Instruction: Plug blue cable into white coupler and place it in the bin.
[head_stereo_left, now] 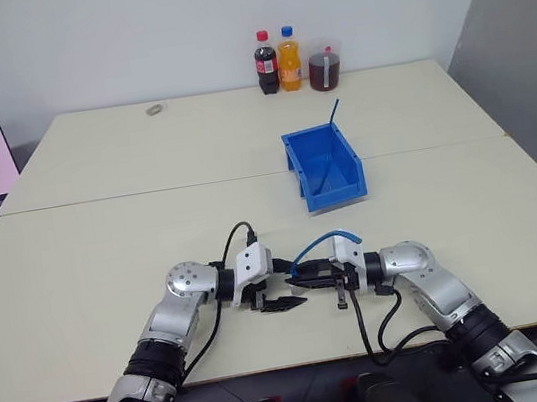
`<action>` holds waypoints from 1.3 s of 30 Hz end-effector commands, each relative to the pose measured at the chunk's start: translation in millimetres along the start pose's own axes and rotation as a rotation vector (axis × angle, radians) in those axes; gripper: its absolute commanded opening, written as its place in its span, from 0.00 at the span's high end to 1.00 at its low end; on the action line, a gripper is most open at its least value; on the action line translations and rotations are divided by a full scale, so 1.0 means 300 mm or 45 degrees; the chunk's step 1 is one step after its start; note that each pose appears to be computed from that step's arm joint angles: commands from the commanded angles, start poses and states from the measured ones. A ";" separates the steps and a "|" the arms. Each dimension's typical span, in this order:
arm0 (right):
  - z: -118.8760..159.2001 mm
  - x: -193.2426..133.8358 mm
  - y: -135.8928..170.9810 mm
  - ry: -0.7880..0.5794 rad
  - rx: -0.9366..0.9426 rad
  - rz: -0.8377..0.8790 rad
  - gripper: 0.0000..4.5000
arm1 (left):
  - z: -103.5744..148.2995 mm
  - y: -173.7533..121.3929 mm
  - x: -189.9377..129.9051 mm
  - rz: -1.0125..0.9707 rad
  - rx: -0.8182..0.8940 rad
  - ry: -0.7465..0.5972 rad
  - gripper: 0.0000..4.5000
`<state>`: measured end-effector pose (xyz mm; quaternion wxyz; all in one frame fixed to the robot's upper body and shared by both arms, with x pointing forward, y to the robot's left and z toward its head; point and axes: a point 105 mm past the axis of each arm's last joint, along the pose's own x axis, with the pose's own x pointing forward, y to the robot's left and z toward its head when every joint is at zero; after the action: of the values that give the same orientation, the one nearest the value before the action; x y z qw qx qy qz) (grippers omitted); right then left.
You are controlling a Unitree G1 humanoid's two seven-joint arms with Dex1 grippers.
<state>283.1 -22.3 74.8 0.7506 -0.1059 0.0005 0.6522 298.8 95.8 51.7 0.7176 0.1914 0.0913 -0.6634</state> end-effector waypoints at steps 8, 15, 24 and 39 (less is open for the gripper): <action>-0.012 -0.067 -0.049 0.064 0.050 -0.119 0.96 | -0.028 -0.028 -0.039 -0.016 -0.059 0.042 0.00; 0.185 -0.146 -0.104 -0.078 -0.039 -0.251 0.96 | 0.056 0.059 -0.151 0.257 -0.136 -0.089 0.00; 0.414 -0.221 -0.194 -0.207 -0.149 -0.457 0.96 | 0.220 0.138 -0.225 0.436 -0.100 -0.048 0.00; 0.412 -0.278 -0.469 0.086 0.229 -0.782 0.96 | 0.433 0.204 -0.192 0.496 0.041 -0.067 0.00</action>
<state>386.6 -99.4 216.3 0.9140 -0.0611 0.0617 0.3964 338.9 105.0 185.4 0.8324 0.1975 0.0499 -0.5154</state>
